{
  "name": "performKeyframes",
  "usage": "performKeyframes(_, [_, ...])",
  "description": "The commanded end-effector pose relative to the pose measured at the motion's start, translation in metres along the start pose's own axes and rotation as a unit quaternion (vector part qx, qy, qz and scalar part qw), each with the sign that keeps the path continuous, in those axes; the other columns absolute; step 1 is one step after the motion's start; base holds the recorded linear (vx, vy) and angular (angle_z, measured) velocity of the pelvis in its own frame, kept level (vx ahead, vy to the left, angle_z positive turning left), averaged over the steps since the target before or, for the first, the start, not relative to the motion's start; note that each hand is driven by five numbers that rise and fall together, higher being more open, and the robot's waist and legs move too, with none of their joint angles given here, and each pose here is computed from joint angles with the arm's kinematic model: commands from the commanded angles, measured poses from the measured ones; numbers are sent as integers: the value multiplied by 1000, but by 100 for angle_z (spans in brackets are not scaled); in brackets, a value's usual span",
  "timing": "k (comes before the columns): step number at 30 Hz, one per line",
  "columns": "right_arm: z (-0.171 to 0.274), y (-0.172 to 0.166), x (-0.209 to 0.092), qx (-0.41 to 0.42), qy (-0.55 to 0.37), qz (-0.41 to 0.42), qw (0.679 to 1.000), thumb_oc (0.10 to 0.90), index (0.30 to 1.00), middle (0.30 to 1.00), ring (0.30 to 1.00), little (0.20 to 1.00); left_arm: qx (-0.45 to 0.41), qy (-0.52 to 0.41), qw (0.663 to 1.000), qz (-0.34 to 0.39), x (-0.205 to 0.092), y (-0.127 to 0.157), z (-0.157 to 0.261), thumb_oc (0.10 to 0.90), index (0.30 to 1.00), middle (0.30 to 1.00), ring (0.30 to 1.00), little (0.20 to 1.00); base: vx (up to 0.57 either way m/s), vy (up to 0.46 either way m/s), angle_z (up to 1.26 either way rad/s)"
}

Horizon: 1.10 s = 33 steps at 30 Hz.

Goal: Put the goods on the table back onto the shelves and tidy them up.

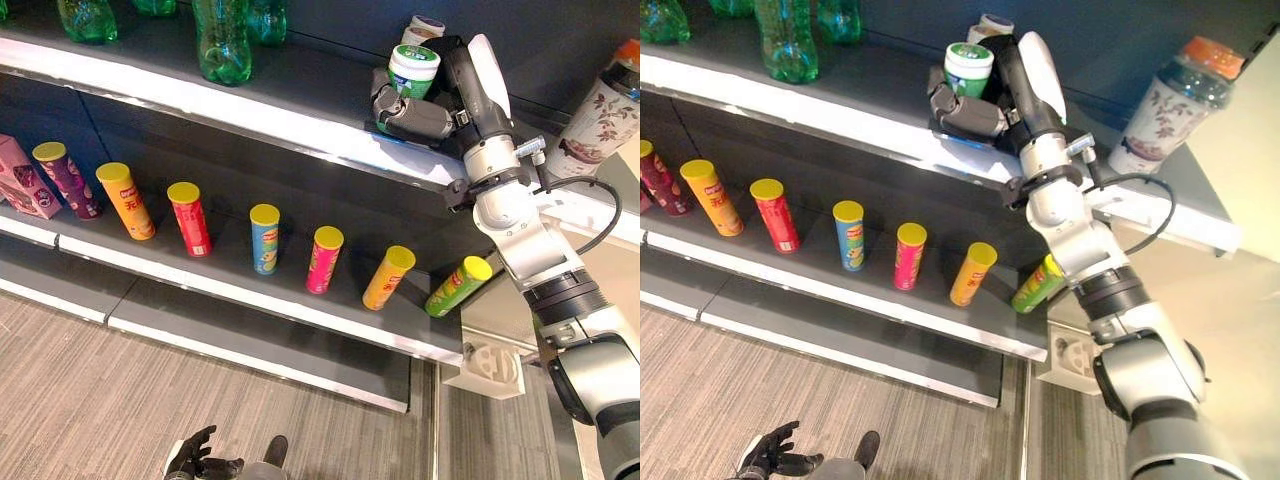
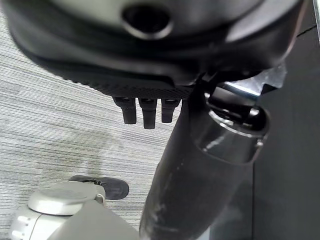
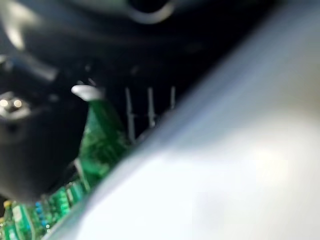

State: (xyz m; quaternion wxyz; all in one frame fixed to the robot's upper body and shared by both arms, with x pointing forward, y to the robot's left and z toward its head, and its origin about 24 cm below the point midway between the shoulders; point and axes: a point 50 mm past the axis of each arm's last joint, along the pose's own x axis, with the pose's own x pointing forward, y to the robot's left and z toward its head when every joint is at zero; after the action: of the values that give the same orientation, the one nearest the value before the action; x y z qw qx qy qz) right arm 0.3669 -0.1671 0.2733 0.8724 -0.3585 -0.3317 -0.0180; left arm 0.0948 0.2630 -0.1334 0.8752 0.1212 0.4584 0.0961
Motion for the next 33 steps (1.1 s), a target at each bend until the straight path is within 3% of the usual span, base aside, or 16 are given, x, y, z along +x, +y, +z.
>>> performKeyframes(1, [8,-35,14,-1,-18,-66,998,800,900,900,900,900,33,-24,999,-2,2,5,11,800,900,900,900,900,-13,15,-14])
performKeyframes(33, [27,-16,15,34,-53,-45,997,800,900,900,900,900,25,10,999,17,6,4,2,800,900,900,900,900,-1,1,-1])
